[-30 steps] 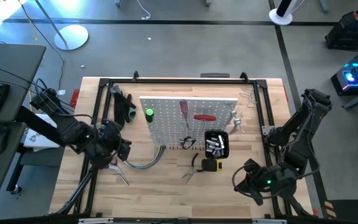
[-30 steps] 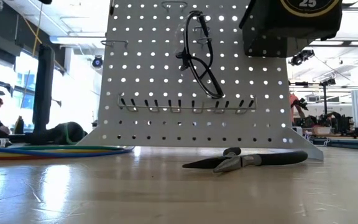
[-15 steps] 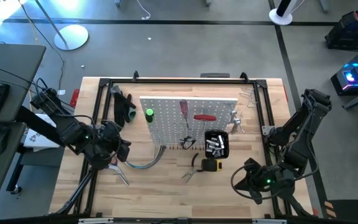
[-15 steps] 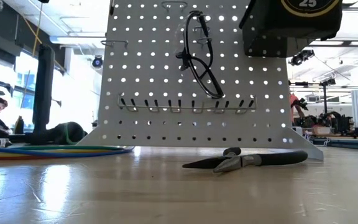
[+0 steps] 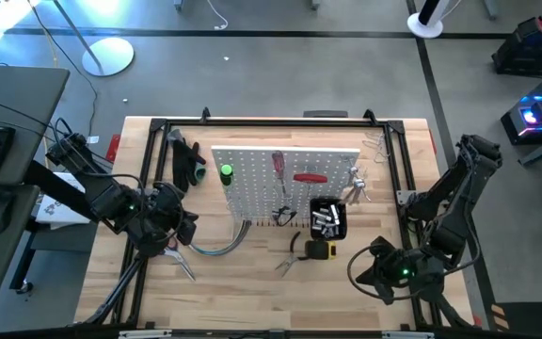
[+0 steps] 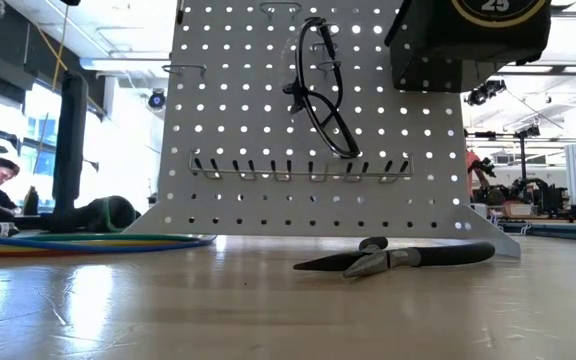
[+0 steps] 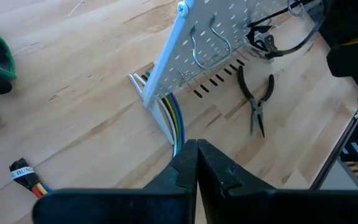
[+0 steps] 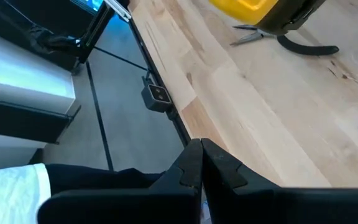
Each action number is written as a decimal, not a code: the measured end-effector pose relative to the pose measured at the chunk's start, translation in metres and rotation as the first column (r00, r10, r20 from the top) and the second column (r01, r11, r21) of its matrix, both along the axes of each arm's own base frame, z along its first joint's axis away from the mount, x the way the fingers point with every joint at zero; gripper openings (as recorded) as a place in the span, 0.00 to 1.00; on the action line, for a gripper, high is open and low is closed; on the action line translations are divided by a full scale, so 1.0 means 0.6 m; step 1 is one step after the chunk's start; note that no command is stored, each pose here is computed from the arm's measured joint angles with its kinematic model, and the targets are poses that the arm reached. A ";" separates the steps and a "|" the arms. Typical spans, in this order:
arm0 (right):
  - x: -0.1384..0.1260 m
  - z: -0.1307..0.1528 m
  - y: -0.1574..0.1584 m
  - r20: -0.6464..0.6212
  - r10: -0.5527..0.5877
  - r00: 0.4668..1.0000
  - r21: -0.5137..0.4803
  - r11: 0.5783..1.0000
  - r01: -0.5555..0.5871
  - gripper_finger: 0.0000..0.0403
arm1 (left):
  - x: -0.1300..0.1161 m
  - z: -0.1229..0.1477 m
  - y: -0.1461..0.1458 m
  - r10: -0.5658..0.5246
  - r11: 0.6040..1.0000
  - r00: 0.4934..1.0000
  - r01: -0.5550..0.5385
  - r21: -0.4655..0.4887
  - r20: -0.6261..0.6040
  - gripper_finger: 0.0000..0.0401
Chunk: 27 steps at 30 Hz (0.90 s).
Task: Hang tools onto peg board
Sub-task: Hang the plier on the peg board
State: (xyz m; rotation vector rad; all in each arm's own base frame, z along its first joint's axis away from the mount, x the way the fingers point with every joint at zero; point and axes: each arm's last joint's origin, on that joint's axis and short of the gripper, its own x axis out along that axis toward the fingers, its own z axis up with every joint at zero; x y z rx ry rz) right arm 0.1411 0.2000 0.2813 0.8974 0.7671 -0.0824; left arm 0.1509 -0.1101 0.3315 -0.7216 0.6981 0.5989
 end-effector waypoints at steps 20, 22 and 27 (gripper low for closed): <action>0.013 -0.121 0.115 -0.360 0.208 0.909 0.194 0.970 -0.145 0.00 | 0.000 0.000 0.000 -0.005 1.000 1.000 0.005 0.005 -0.003 0.00; 0.021 -0.131 0.129 -0.333 0.223 0.916 0.225 0.962 -0.153 0.00 | 0.000 0.000 0.000 -0.004 1.000 1.000 0.004 0.005 -0.003 0.00; 0.036 -0.152 0.156 -0.275 0.247 0.929 0.293 0.942 -0.164 0.00 | 0.001 0.000 0.001 -0.002 1.000 1.000 0.002 0.005 -0.002 0.00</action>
